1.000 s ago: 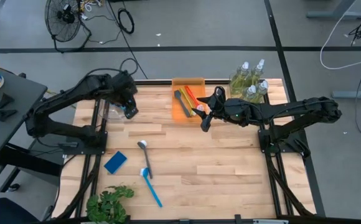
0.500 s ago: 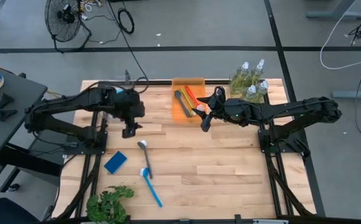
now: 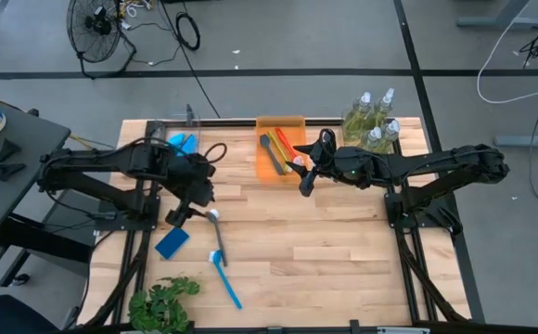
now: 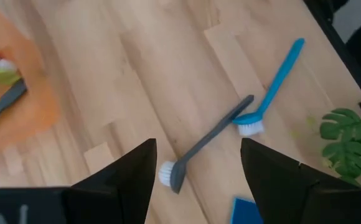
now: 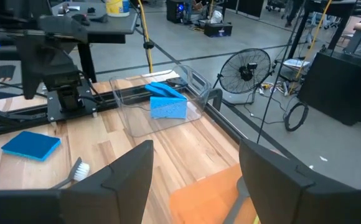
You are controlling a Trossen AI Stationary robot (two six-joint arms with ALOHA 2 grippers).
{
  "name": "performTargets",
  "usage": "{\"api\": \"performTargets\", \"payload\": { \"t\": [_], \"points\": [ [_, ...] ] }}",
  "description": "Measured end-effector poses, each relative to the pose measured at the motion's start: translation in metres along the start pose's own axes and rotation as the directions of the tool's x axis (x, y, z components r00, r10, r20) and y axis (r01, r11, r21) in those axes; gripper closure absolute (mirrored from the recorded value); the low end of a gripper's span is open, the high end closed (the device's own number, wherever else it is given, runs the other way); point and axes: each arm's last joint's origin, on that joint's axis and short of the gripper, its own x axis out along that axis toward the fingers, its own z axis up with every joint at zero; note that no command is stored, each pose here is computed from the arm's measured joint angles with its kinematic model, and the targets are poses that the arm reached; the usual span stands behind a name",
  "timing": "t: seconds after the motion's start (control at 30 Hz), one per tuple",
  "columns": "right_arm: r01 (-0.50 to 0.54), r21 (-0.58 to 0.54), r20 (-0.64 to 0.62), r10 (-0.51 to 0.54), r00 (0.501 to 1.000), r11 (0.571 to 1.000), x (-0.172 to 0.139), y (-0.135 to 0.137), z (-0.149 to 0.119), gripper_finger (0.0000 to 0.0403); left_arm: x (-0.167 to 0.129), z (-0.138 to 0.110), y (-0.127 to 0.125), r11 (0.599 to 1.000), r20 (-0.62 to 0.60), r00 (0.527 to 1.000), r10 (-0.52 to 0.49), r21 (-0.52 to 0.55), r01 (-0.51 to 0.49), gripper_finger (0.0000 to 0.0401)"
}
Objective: Pick & Place Kitchen Sink Supplies
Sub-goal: Put the gray dish brush into the orange bin
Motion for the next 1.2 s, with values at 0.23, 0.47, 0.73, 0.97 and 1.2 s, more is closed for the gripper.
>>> {"api": "performTargets", "payload": {
  "t": [0.23, 0.47, 0.73, 0.97, 1.2],
  "points": [
    [0.0, 0.0, 0.0, 0.0, 1.0, 1.0, 0.0, 0.0, 0.0, 0.0163, 0.025, 0.01, -0.004, 0.998, -0.067, 0.996, -0.053, 0.033, 0.056, 0.0165],
    [0.0, -0.004, -0.008, 0.0, 1.0, 1.0, 0.0, 0.0, -0.001, 0.0163, 0.064, 0.02, -0.008, 0.99, -0.175, 0.978, -0.115, 0.064, 0.128, 0.0165],
    [-0.016, -0.009, -0.019, 0.016, 1.0, 1.0, 0.0, 0.0, -0.002, 0.0163, 0.102, 0.023, -0.011, 0.955, -0.29, 0.942, -0.17, 0.186, 0.23, 0.0165],
    [-0.032, -0.014, -0.026, 0.031, 0.999, 0.999, 0.0, 0.001, -0.002, 0.0163, 0.13, 0.02, -0.009, 0.947, -0.382, 0.904, -0.192, 0.169, 0.273, 0.0165],
    [-0.032, -0.016, -0.028, 0.032, 0.999, 0.999, 0.0, 0.001, -0.002, 0.0163, 0.146, 0.008, -0.008, 0.946, -0.459, 0.862, -0.215, 0.122, 0.301, 0.0165]
  ]
}}
